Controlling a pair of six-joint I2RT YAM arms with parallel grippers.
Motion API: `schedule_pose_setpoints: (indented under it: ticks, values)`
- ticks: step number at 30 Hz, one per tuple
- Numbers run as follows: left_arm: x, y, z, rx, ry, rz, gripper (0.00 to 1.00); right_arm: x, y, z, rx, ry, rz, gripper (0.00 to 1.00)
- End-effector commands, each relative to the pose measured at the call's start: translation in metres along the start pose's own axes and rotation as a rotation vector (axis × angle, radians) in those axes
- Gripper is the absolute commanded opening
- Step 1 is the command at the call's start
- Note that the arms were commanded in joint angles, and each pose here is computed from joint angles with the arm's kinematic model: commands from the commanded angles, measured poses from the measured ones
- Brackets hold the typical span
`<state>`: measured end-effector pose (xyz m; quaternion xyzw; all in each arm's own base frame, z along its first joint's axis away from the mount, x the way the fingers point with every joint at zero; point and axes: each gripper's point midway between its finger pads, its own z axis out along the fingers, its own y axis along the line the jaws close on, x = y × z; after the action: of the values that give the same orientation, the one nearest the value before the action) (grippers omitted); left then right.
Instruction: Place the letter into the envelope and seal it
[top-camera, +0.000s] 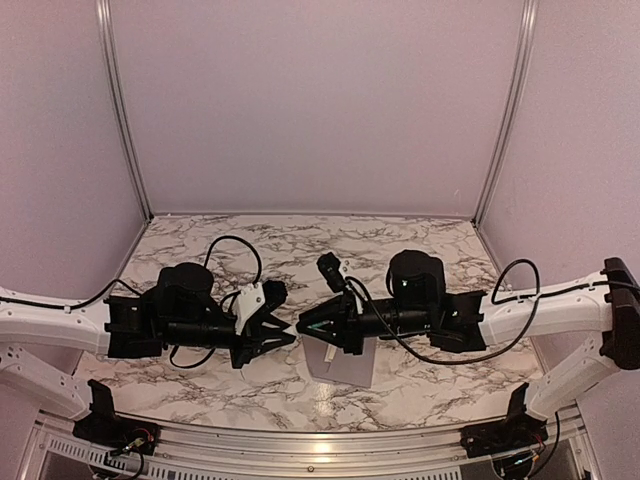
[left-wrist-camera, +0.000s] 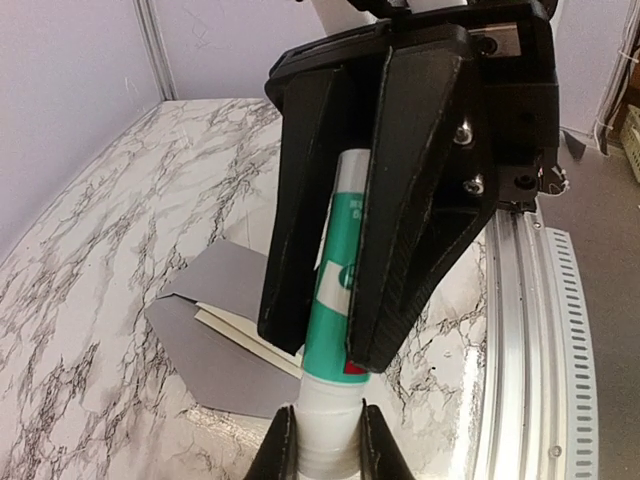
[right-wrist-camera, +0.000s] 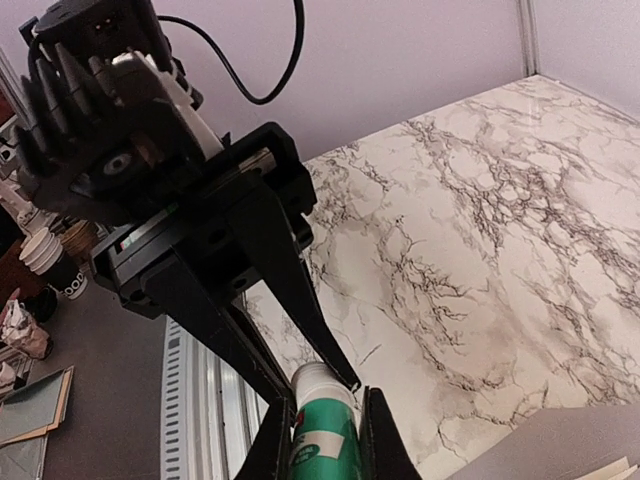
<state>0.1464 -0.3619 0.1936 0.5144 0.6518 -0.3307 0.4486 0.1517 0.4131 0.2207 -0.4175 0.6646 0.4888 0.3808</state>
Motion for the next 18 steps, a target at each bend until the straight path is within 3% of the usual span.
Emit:
schedule_pose_setpoints:
  ticks: [1, 7, 13, 18]
  values:
    - [-0.082, -0.012, 0.002, 0.029, -0.216, 0.126, 0.00, 0.020, -0.027, 0.021, 0.095, 0.092, 0.108, 0.00]
    - [-0.089, -0.004, 0.018, -0.059, -0.192, 0.192, 0.00, 0.021, -0.015, 0.041, -0.017, 0.106, 0.180, 0.00]
    - [-0.094, -0.009, 0.019, -0.042, -0.203, 0.209, 0.00, 0.014, 0.011, 0.045, -0.190, 0.076, 0.165, 0.00]
    - [-0.098, -0.015, 0.008, -0.012, -0.230, 0.201, 0.00, 0.013, 0.016, 0.039, -0.213, 0.058, 0.145, 0.00]
